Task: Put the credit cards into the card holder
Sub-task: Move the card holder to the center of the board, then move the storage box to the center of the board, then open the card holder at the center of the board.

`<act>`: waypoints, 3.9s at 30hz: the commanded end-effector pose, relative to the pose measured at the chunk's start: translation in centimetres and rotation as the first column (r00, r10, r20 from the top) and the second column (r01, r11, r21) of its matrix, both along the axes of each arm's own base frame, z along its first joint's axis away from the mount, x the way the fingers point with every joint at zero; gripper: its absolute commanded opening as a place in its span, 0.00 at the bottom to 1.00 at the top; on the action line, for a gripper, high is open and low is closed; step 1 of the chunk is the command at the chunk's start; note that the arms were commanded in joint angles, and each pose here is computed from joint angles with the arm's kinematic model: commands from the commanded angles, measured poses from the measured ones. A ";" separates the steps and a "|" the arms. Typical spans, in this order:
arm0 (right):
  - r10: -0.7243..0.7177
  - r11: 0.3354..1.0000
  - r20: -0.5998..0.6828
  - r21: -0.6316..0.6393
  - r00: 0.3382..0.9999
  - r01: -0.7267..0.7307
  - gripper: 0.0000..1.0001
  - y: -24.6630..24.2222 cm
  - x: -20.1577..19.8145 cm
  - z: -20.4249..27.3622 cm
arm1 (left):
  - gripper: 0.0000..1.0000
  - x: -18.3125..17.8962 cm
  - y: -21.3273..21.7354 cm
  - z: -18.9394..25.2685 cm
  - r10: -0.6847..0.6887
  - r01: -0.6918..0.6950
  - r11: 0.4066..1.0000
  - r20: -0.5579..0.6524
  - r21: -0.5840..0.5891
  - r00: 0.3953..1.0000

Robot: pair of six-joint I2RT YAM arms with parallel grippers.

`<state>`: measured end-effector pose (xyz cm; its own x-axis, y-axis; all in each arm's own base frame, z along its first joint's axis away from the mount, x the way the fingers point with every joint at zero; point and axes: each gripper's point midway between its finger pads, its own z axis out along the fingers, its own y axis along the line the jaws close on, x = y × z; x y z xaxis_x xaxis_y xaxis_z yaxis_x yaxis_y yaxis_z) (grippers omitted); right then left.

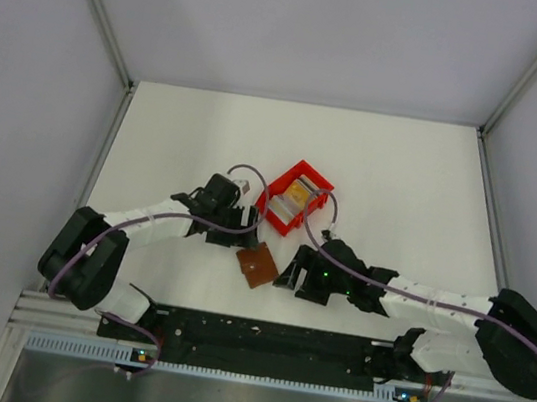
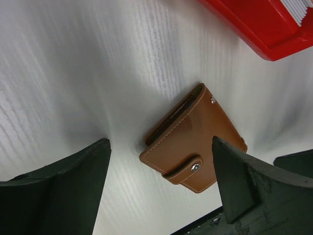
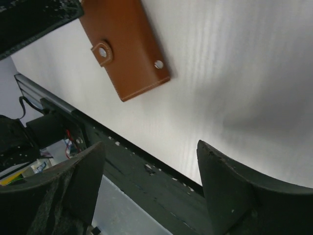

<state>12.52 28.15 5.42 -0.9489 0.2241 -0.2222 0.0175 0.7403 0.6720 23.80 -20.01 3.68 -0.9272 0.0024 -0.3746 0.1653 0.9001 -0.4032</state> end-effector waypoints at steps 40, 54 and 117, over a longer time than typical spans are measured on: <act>0.216 0.976 0.197 -0.025 0.956 -0.215 0.69 8.3 8.3 2.5 | 0.55 -11.7 -3.9 -0.6 -0.007 -0.010 0.941 -0.050 -0.338 0.999; 0.107 0.957 0.483 -0.286 0.869 0.042 0.78 0.1 15.4 11.3 | 0.74 -5.1 -1.3 4.8 0.075 -0.063 0.996 0.218 -0.059 0.973; -0.079 0.997 0.302 0.032 0.950 0.073 0.83 -5.4 11.7 9.1 | 0.79 -4.1 -2.3 0.0 -0.001 0.001 1.000 0.113 -0.005 0.994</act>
